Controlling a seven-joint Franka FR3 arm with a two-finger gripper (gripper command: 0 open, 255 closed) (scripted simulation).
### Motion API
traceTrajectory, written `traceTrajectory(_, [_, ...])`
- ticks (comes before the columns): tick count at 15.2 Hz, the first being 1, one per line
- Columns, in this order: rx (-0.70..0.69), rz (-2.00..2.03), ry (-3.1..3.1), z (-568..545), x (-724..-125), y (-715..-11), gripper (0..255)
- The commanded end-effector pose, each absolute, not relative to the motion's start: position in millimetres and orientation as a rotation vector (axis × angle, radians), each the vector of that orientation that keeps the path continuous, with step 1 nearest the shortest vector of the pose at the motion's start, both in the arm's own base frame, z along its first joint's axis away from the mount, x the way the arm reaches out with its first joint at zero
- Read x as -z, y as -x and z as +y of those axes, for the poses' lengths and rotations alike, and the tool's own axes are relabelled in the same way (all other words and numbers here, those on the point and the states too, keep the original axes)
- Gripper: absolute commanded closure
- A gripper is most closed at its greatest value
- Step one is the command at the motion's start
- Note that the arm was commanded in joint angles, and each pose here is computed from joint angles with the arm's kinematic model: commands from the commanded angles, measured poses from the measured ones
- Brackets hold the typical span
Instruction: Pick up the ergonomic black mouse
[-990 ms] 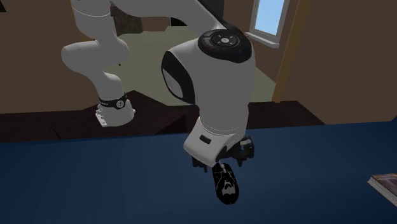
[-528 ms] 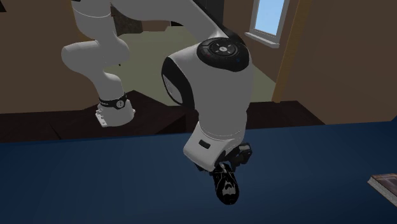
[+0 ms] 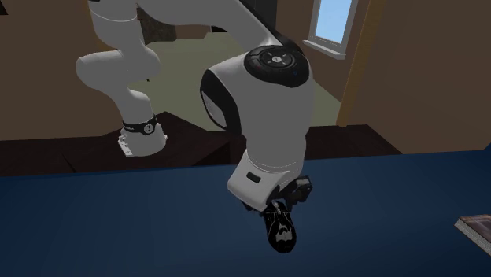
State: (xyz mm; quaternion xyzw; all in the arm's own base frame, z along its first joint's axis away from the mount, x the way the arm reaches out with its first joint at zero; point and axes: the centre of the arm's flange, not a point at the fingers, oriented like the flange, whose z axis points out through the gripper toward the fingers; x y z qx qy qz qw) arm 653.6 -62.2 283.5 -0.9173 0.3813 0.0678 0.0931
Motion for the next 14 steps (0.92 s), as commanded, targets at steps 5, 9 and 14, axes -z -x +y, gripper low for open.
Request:
traceTrajectory(5, [-0.206,1.130,2.723,-61,-311,-654,255])
traceTrajectory(9, [-0.206,1.130,2.723,-61,-332,-654,255])
traceTrajectory(14, [-0.206,1.130,2.723,-61,-359,-654,255])
